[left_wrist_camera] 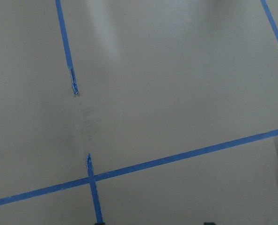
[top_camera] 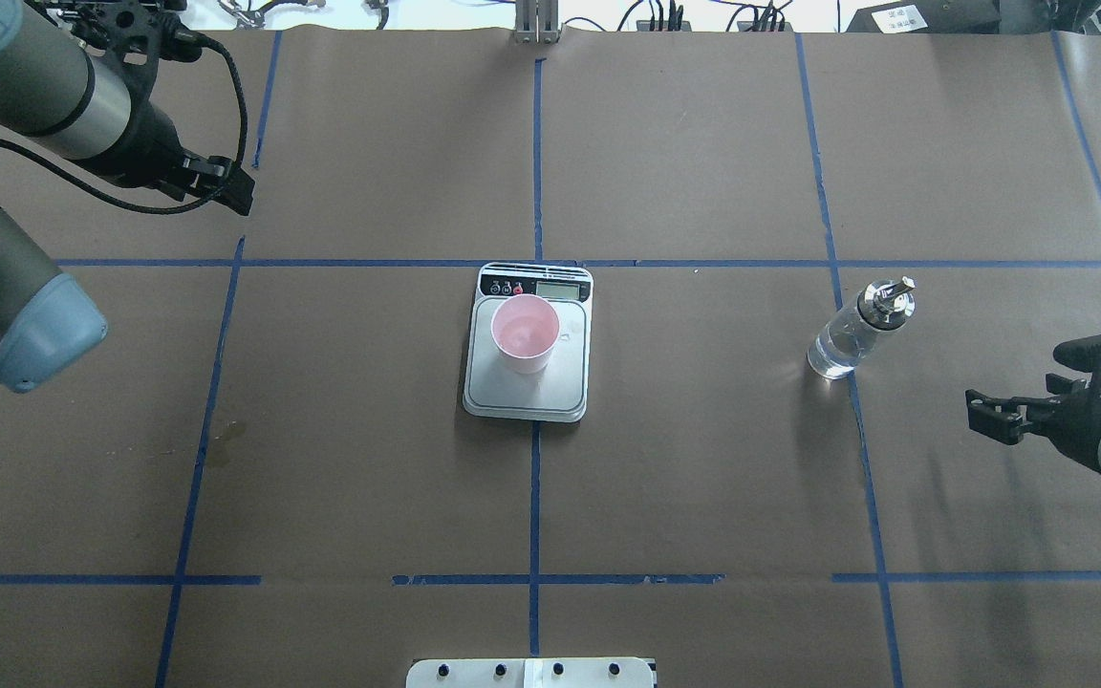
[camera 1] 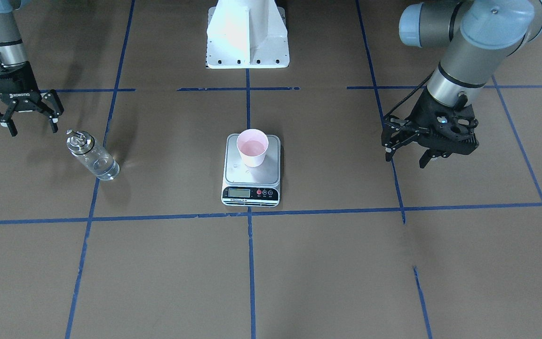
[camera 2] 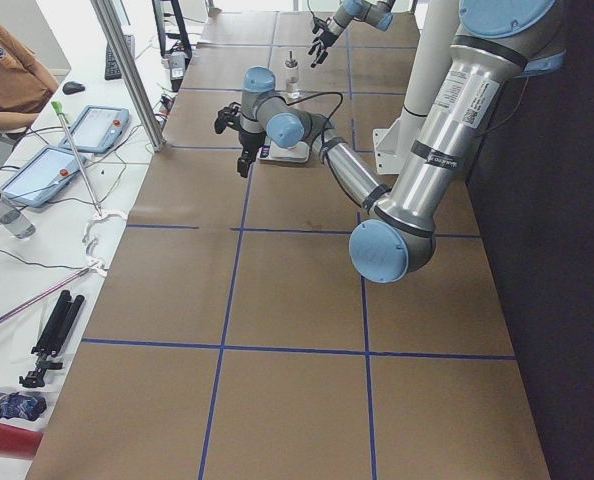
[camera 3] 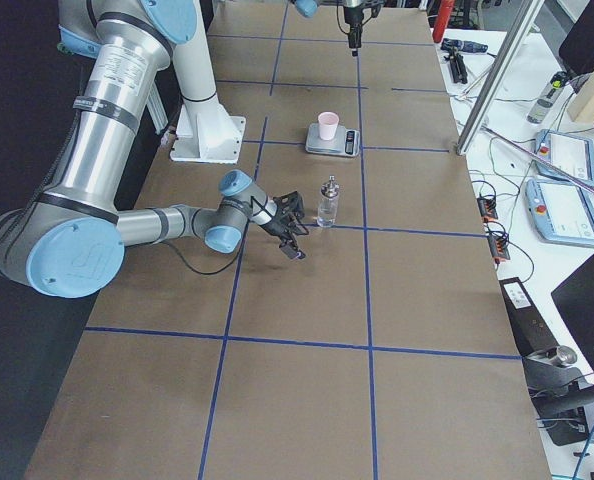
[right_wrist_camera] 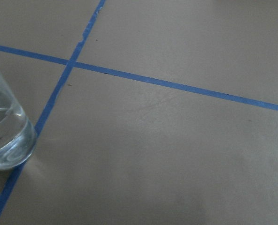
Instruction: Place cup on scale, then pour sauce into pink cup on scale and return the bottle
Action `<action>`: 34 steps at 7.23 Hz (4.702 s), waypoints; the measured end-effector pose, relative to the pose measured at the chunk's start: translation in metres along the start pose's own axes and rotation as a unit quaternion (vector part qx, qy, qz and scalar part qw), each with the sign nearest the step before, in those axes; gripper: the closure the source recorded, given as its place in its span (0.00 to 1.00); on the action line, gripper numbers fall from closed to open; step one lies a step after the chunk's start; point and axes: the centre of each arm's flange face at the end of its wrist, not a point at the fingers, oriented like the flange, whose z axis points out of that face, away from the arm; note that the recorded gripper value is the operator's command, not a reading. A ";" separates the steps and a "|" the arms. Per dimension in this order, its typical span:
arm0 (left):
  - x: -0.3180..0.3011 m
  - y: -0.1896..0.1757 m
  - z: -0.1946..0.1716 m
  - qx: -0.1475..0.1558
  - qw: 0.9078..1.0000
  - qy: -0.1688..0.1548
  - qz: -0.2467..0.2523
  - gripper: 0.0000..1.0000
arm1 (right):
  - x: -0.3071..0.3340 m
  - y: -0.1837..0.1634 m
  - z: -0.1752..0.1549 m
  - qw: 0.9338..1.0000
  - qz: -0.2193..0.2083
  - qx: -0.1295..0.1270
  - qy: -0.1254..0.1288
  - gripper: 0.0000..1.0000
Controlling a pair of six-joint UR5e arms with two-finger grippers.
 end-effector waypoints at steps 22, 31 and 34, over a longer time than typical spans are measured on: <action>-0.437 0.172 -0.076 -0.083 0.990 -0.056 -0.097 0.00 | 0.254 -0.269 -0.002 0.958 -0.081 -0.268 -0.068 0.00; -0.441 0.157 -0.067 -0.096 0.988 -0.038 -0.111 0.00 | 0.279 -0.218 0.013 0.951 -0.044 -0.300 -0.068 0.00; -0.437 0.159 -0.066 -0.098 0.988 -0.016 -0.116 0.00 | 0.280 -0.217 0.013 0.950 -0.044 -0.300 -0.068 0.00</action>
